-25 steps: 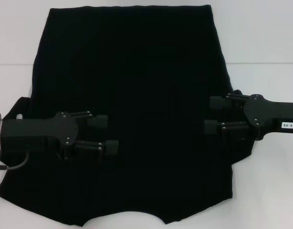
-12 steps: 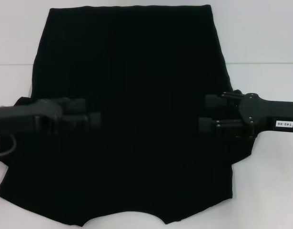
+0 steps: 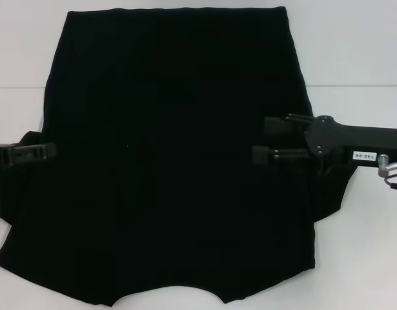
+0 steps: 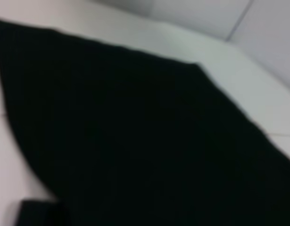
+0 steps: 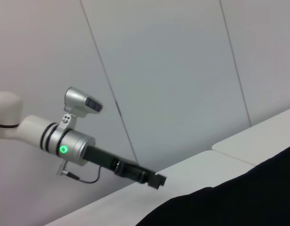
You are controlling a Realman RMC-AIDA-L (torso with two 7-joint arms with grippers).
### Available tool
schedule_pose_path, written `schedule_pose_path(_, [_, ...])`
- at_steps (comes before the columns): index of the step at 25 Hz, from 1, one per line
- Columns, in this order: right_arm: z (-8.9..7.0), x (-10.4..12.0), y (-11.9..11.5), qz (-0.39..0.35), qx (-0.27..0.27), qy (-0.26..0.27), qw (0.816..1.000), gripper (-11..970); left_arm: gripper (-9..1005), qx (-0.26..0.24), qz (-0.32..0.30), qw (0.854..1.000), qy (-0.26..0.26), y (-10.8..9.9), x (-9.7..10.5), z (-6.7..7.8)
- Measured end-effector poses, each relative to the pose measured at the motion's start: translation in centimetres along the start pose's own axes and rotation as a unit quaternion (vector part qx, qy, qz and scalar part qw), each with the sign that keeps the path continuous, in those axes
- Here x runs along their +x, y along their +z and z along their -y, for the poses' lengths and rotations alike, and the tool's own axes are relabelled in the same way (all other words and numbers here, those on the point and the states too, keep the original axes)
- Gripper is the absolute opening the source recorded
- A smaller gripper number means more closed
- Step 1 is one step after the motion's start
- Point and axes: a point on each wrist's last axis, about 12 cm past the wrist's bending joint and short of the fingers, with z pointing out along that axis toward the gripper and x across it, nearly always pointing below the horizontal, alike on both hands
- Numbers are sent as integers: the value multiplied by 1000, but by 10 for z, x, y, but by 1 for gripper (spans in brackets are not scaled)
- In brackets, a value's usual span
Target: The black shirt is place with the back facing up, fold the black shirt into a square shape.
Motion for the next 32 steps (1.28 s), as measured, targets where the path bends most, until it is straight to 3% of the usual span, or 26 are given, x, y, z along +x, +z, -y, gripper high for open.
schedule_pose_path(10, [2,-8,12,1,0,-9,1000,945,935,-75,-28,995,-53,-15,12,-20])
schedule_pose_path(21, [4,-12,11,1,4,-14,1000,945,935,-97,-55,989,-98,-12,34,-25])
schedule_pose_path(32, [4,-9,10,0,6,-11,1000,944,934,-106,-57,987,-107,-7,40,-27])
